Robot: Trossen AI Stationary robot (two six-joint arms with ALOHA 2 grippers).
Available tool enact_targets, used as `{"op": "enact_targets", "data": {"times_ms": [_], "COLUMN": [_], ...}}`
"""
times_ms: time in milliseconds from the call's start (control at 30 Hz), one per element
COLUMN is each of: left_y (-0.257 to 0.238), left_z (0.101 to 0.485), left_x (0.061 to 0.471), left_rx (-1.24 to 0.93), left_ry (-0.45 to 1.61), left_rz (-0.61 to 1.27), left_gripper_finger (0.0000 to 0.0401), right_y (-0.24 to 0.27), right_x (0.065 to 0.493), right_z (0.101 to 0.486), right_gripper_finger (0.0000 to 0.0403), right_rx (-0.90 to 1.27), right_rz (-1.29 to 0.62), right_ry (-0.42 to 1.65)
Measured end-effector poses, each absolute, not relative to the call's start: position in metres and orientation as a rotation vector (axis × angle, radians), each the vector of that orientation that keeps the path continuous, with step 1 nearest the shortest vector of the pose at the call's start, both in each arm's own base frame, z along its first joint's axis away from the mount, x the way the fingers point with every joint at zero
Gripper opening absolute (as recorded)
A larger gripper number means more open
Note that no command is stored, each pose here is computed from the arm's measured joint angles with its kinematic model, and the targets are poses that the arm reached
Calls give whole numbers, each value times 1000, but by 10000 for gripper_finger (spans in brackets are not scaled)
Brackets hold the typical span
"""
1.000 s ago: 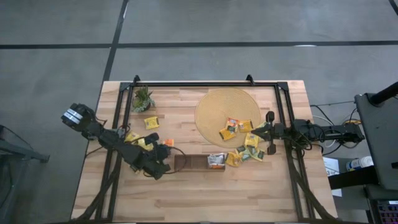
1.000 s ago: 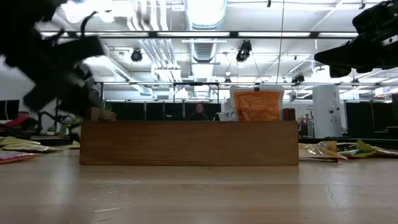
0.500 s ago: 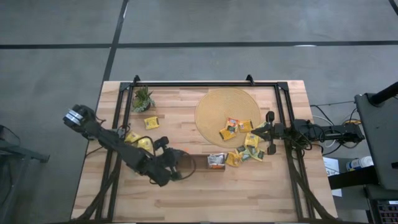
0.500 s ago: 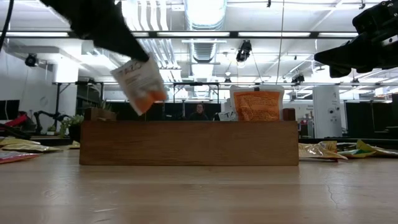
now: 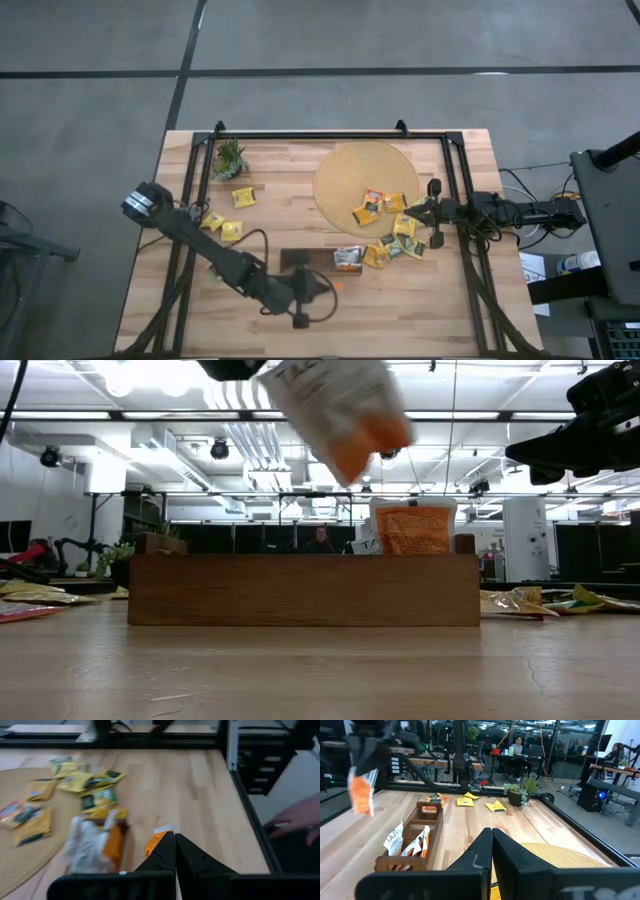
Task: Pick & Place Tea
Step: Put the white tea bag into the right section of the wooden organizer
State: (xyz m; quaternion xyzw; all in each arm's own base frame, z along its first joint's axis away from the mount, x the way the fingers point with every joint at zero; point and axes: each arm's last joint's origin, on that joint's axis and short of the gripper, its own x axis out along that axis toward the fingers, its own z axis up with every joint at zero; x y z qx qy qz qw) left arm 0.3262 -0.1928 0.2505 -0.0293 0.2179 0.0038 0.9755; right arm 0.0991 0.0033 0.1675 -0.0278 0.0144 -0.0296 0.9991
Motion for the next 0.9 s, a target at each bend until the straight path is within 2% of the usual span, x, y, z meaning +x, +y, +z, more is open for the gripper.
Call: {"op": "enact_targets", "data": {"times_ms": [367, 567, 900], "left_y": [-204, -205, -197], "left_z": [232, 233, 226], "left_x": [388, 389, 387], "left_rx": [122, 197, 259], "left_ry": [478, 560, 544], "left_rz": [18, 93, 267], "left_gripper_finger": [0, 0, 0], "right_y": [3, 3, 3], "right_x": [99, 99, 99], "right_z": [167, 167, 167], "right_gripper_finger": [9, 9, 9], "right_rx": [-56, -56, -56], "right_rz": [-59, -59, -59], "right_ry": [30, 29, 30]}}
